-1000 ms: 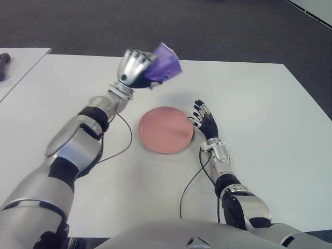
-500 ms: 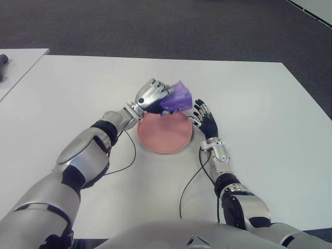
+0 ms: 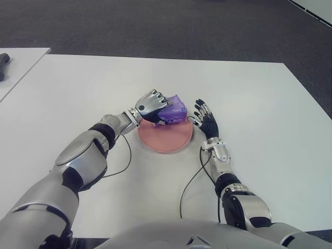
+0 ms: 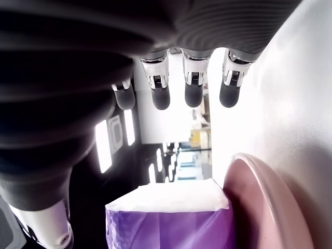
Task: Put the tissue paper into the plate.
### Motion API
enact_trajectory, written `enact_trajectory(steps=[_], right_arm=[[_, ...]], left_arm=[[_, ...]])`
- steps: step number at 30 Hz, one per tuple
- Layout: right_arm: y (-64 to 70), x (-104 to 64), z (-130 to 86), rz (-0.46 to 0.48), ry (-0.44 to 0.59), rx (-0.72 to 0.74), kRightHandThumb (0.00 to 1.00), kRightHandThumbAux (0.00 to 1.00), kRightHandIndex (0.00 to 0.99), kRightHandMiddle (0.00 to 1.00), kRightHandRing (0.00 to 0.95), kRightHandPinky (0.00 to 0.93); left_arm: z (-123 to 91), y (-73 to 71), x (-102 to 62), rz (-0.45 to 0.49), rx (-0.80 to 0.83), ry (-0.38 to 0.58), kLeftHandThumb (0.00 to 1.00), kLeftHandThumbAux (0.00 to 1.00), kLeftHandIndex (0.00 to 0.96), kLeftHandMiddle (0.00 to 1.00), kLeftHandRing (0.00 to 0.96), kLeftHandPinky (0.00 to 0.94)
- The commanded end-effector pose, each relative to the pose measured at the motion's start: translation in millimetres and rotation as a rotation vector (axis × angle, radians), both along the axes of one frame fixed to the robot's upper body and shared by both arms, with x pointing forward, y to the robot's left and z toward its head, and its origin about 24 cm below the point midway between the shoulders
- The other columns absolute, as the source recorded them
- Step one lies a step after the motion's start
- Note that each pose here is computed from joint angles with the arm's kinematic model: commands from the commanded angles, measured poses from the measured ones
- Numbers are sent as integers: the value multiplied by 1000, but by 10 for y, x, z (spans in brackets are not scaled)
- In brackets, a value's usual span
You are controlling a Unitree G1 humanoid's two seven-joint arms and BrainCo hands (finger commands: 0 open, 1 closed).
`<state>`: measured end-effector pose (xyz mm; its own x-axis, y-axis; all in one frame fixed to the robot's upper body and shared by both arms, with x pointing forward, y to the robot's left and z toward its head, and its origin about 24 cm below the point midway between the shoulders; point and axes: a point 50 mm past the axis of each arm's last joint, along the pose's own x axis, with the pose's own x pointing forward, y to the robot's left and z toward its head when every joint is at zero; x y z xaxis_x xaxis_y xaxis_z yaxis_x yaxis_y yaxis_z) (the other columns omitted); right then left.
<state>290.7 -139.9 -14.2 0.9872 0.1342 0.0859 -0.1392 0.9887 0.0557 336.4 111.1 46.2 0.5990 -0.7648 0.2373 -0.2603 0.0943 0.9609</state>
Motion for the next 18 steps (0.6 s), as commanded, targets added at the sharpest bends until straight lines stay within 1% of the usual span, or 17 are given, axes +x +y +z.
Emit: enact_trajectory(steps=[1, 4, 10, 18], right_arm=[[-69, -459, -516, -50, 236, 29, 96, 706, 62, 30, 13, 55], [-71, -458, -516, -50, 236, 29, 96, 706, 62, 30, 13, 55], [-77, -455, -515, -50, 237, 29, 96, 706, 62, 30, 13, 55], [-88, -448, -514, -51, 239, 29, 96, 706, 62, 30, 13, 55]], left_arm=[[-210, 55, -123, 4, 50, 94, 698, 706, 444, 799, 793, 772], [-236, 69, -139, 16, 47, 109, 699, 706, 444, 788, 781, 769], [-275, 87, -146, 48, 65, 169, 700, 704, 444, 775, 773, 785], [-246, 116, -131, 45, 118, 201, 703, 704, 445, 773, 772, 779]])
